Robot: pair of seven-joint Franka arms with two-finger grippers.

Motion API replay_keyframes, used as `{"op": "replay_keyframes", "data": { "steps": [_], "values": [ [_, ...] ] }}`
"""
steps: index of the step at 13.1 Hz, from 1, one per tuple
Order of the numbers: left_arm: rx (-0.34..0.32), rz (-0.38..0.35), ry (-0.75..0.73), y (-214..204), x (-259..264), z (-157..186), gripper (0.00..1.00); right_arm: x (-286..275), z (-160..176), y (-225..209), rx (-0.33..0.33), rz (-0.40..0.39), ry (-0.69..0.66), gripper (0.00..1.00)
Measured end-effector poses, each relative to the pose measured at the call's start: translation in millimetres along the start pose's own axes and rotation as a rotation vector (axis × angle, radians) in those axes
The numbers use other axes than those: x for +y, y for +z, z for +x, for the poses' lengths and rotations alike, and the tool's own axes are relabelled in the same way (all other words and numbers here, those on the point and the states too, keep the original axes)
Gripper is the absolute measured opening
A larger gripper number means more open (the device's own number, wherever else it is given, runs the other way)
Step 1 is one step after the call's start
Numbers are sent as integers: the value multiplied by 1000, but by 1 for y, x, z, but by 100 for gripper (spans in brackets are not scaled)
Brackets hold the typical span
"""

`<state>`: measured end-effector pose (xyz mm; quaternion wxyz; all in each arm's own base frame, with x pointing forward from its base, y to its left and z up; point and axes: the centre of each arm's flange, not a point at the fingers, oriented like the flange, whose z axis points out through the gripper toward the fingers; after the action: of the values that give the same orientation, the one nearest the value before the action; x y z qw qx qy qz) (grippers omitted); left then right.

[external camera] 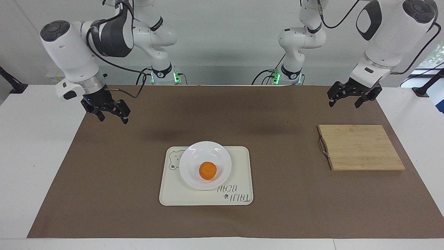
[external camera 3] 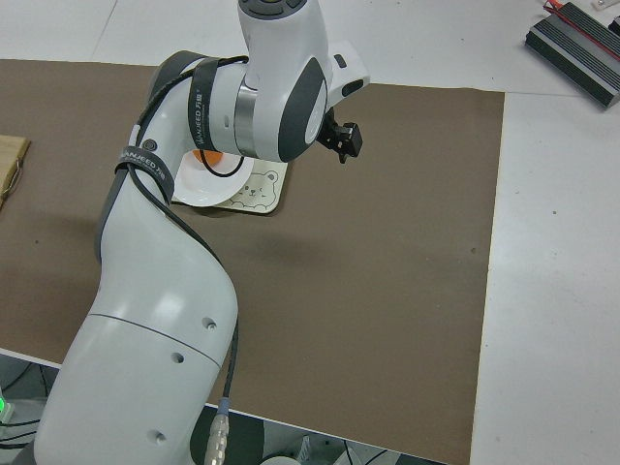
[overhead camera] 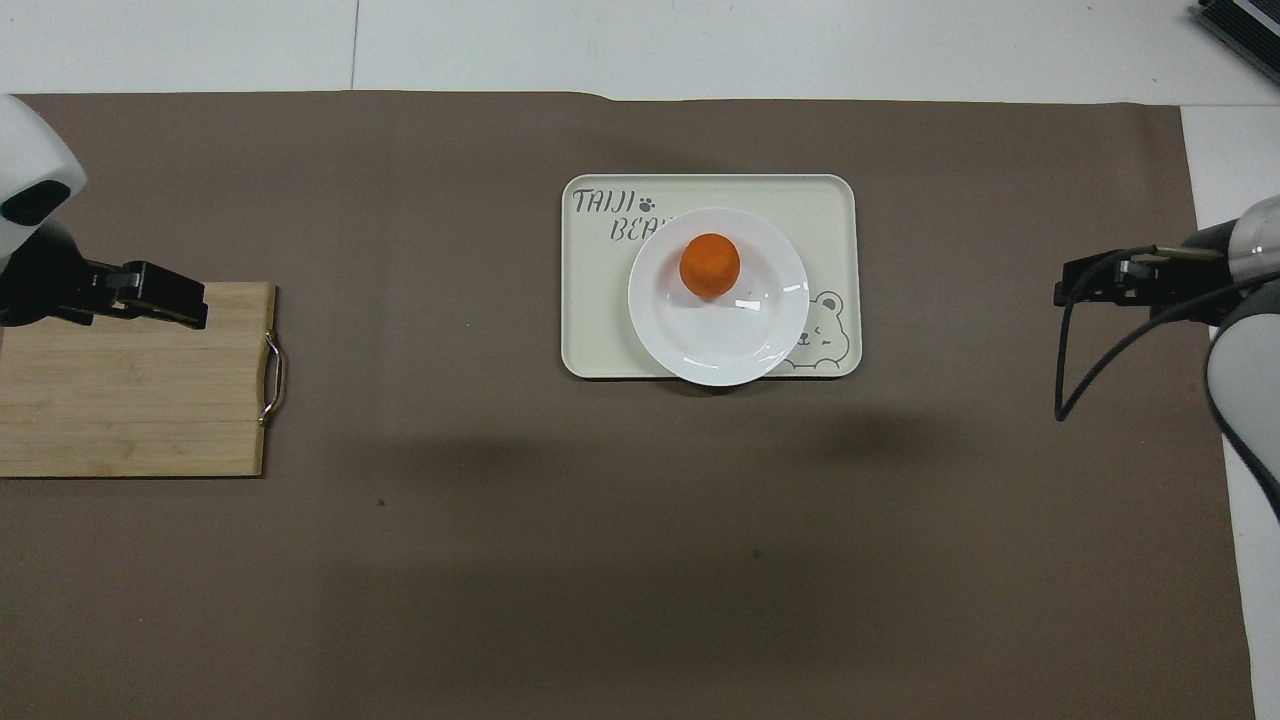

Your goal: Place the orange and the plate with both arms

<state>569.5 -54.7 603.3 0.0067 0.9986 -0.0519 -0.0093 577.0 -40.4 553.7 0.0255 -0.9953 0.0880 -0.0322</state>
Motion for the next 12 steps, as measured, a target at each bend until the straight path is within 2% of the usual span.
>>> {"op": "replay_keyframes", "data": {
  "steps": [6,10,12],
  "values": [
    [0,0,0,0,0,0,100,9,-22,-44,16,8,-49,100],
    [0,0,0,0,0,0,100,9,-36,-91,8,10,-61,100],
    [0,0,0,0,0,0,100,8,-43,-116,9,-17,-86,100]
  ]
}}
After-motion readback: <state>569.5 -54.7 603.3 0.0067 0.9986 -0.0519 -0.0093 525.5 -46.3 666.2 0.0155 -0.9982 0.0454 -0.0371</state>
